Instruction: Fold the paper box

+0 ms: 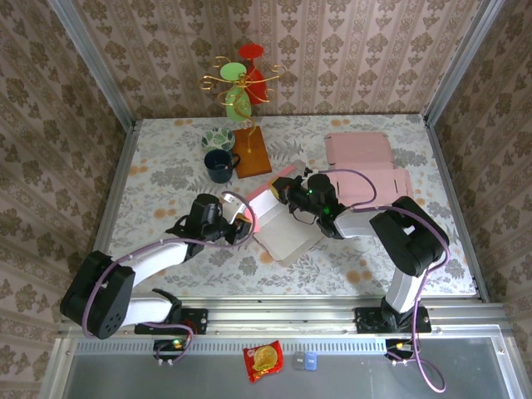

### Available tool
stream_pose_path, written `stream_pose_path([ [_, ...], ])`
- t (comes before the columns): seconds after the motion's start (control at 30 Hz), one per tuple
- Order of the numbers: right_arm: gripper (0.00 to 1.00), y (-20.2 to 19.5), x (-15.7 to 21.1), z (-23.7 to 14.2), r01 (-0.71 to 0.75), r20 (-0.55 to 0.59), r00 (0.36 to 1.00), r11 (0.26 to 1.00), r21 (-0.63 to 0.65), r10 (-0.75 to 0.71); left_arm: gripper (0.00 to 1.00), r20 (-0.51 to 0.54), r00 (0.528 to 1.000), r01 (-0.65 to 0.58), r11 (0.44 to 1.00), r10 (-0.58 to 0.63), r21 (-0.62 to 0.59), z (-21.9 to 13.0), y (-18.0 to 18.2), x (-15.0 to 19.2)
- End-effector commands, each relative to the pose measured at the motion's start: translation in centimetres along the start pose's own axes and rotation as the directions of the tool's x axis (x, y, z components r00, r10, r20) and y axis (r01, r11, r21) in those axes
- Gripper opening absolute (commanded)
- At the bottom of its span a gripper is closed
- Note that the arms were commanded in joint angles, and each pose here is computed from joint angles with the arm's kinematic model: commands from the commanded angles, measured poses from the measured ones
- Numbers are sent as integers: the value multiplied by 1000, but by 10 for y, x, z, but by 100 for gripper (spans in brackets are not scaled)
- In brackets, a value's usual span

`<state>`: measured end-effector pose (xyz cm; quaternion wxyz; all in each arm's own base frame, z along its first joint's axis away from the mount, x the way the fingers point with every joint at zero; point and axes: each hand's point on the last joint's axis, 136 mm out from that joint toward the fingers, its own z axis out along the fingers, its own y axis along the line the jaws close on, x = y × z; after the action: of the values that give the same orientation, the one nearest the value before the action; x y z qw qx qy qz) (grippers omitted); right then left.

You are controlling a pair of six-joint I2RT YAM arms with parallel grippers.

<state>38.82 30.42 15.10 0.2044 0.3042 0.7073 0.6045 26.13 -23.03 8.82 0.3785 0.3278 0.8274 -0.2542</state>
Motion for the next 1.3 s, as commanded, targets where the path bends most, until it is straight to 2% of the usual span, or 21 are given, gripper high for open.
stream_pose_path([
  [0.0, 0, 3, 3, -1, 10, 13, 1000, 999, -43, -9, 32, 35, 999, 23, 997, -21, -69, 2, 7, -17],
  [0.07, 0, 3, 4, -2, 9, 16, 1000, 999, -51, -8, 31, 33, 999, 39, 993, -35, -108, 2, 12, -14],
  [0.83, 0, -19, 12, -1, -22, 38, 999, 999, -32, 23, 27, 94, 991, 115, 962, -94, -247, 15, 24, -30],
  [1.27, 0, -22, 13, 1, -38, 40, 998, 999, -14, 39, 25, 105, 987, 145, 943, -119, -298, 22, 28, -38],
])
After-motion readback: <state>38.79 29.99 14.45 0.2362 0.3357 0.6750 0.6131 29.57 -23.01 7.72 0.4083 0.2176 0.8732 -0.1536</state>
